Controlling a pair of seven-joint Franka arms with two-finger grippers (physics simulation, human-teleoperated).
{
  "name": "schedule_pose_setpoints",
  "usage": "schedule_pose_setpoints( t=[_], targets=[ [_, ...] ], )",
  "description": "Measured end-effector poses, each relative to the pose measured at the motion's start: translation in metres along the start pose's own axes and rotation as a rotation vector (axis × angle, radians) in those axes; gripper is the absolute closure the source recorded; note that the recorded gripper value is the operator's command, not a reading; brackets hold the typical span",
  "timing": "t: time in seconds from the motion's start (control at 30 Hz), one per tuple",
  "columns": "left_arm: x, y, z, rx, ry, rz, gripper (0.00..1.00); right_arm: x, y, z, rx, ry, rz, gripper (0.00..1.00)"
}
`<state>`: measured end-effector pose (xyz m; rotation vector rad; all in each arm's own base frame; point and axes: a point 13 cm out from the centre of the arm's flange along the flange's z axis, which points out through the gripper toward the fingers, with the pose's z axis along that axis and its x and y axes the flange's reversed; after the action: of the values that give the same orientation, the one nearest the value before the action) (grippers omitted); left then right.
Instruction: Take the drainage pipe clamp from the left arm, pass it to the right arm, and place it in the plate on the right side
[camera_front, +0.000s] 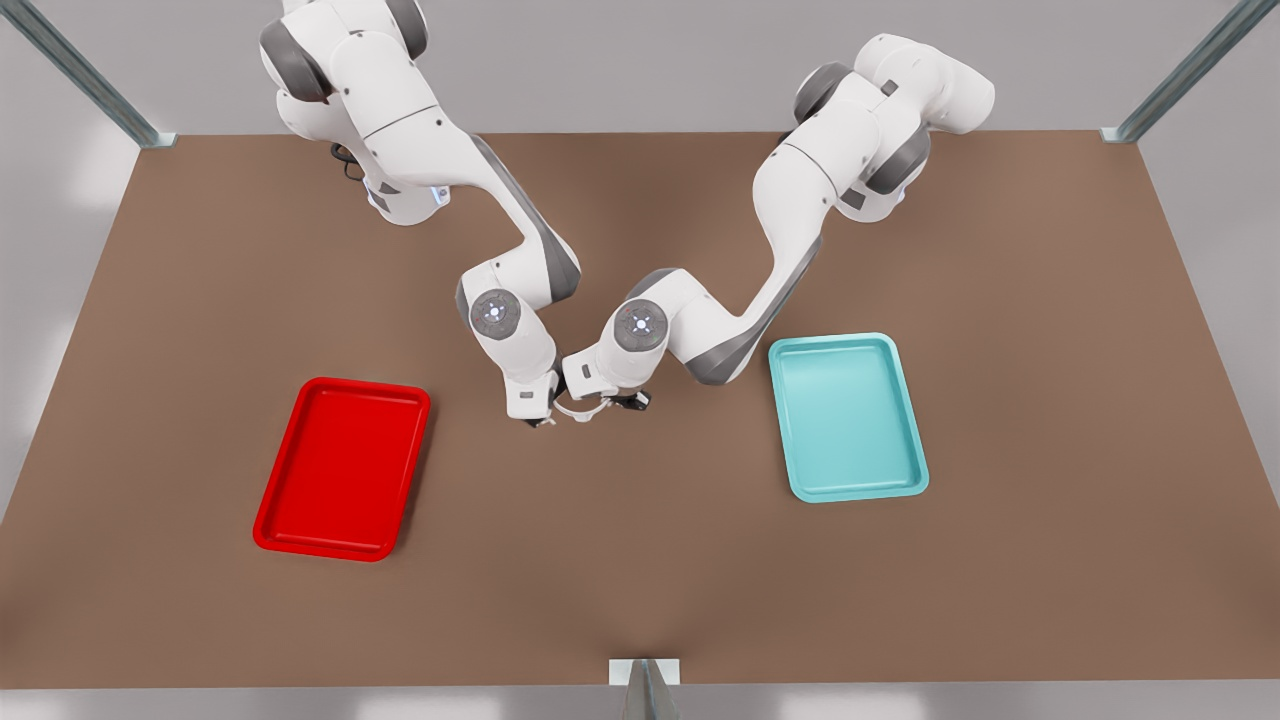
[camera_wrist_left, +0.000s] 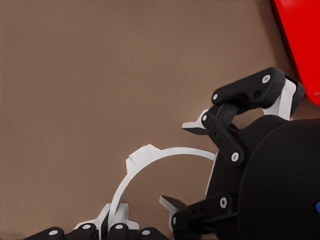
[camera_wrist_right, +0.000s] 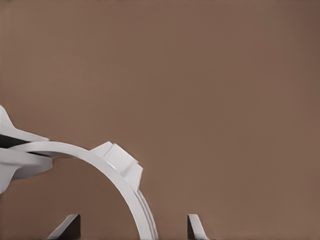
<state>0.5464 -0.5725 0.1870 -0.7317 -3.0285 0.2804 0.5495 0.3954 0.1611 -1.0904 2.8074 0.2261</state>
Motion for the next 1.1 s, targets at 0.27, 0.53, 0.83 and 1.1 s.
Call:
schedule_pose_setpoints(
  t=[0.27, 0.53, 0.83, 1.1],
  targets=[
    [0.000, -0.001, 0.000, 0.035, 0.008, -0.015, 0.00, 0.001, 0.002, 0.000, -0.017, -0.002, -0.015, 0.79],
    [-0.002, 0.194, -0.184, -0.053, -0.010, -0.196, 0.00, 0.032, -0.064, -0.007, -0.015, 0.025, 0.105, 0.79],
    [0.172, 0.391, -0.318, -0.192, 0.187, -0.493, 0.00, 0.219, -0.278, -0.065, 0.064, 0.233, 0.359, 0.79],
    [0.197, 0.379, -0.326, -0.163, 0.277, -0.467, 0.00, 0.334, -0.352, -0.016, 0.103, 0.405, 0.366, 0.42]
  ],
)
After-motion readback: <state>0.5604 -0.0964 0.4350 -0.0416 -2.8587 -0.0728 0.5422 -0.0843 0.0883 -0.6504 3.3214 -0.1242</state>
